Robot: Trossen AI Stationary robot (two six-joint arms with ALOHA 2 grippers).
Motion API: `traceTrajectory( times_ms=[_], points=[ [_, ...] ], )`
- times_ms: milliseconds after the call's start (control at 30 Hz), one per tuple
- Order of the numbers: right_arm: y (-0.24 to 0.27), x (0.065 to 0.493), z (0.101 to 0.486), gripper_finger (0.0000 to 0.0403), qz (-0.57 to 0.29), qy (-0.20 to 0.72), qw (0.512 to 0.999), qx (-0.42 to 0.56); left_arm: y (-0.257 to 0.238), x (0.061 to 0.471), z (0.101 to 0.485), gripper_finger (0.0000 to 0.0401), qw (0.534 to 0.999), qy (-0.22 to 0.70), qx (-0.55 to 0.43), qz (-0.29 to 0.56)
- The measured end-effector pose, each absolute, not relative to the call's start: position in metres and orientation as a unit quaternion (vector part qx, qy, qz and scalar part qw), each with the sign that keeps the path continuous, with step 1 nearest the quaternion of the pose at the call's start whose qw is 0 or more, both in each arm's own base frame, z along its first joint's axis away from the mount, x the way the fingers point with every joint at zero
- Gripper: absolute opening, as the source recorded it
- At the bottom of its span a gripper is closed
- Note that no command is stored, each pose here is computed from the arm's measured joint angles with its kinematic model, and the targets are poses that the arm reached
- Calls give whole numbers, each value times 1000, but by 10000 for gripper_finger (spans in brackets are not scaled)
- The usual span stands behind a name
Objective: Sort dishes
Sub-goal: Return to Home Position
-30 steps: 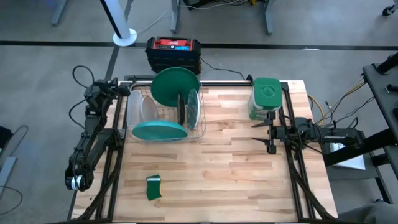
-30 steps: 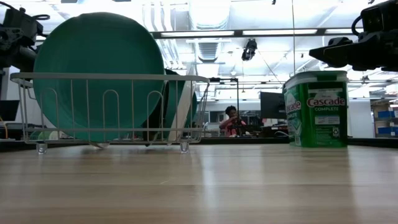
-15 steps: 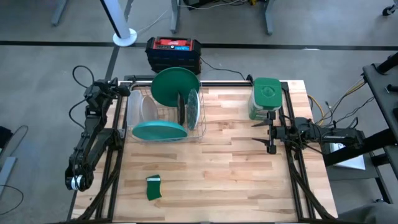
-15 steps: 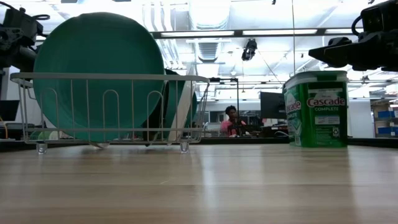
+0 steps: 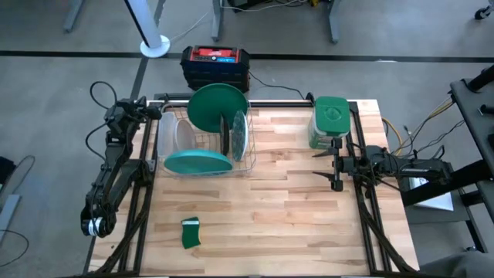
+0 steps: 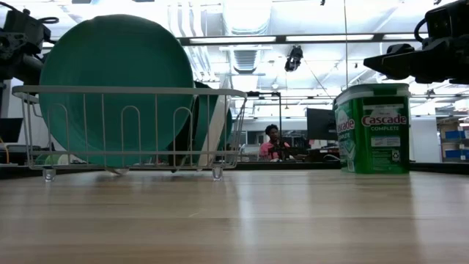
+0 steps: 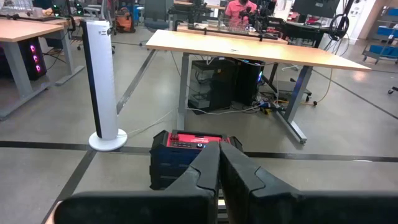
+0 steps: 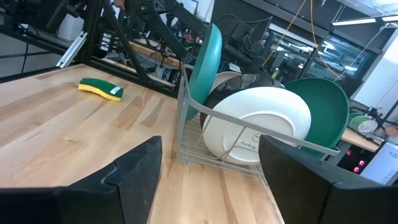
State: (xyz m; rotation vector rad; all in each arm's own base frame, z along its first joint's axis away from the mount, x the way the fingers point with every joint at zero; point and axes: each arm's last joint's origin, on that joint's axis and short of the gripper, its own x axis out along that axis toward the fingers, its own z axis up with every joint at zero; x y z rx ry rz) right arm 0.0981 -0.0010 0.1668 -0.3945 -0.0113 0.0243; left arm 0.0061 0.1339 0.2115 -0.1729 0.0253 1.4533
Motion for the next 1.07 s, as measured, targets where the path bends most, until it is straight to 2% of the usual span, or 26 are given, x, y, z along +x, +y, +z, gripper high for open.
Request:
traceTrajectory(
  times_ms=[633,1067],
  points=[
    [-1,98,167,233,12,-6,981,-196,134,6,212,0,744,11,-79,664],
    [-1,98,167,256,12,-6,981,-196,134,6,212,0,744,12,-79,664]
  ],
)
